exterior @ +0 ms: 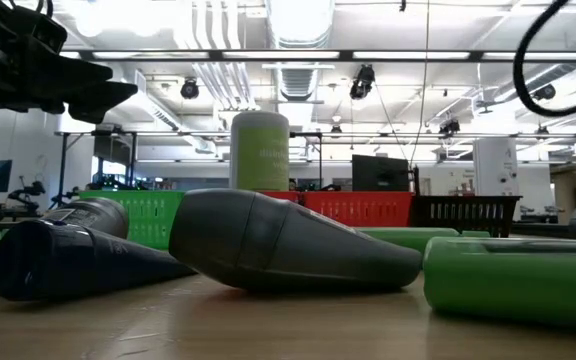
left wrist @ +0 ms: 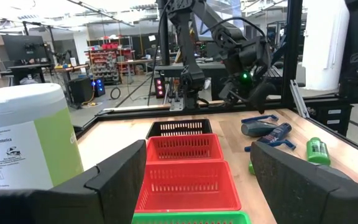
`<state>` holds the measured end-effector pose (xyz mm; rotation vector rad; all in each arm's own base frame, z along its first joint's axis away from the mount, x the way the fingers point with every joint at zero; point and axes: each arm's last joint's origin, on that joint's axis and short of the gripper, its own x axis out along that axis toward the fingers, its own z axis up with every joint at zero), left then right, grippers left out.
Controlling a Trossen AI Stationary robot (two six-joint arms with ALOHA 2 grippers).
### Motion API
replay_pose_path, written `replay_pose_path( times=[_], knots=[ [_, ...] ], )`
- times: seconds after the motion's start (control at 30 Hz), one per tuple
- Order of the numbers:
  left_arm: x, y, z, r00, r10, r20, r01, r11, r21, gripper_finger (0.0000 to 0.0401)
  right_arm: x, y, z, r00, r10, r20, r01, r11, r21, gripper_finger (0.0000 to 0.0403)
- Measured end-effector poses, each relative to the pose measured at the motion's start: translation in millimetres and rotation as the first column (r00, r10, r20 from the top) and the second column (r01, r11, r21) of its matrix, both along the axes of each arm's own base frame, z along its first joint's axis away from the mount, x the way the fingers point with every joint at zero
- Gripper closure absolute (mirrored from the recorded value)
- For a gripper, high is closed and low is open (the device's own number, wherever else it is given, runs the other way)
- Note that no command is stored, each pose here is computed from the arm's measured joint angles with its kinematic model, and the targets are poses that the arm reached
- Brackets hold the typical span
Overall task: Pick & Place Travel size toiletries
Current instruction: Put the blue razor in the black bin
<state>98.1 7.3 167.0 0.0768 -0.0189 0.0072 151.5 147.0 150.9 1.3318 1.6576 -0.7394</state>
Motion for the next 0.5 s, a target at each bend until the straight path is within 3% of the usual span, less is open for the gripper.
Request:
replay_pose_path(
  times=[0.23, 0.5],
  knots=[
    [0.0, 0.1, -0.1, 1.0, 0.001, -0.001, -0.001, 1.0, 0.0, 0.0108, 5.4, 6.1, -21.4, 0.997, 0.02, -0.072, -0.02, 1.0, -0.007, 0.0162],
    [0.0, 0.0, -0.1, 1.0, 0.001, -0.001, -0.001, 1.0, 0.0, 0.0108, 11.2, 14.3, -30.0, 0.996, 0.08, -0.033, -0.078, 0.996, 0.051, 0.0172]
  ],
)
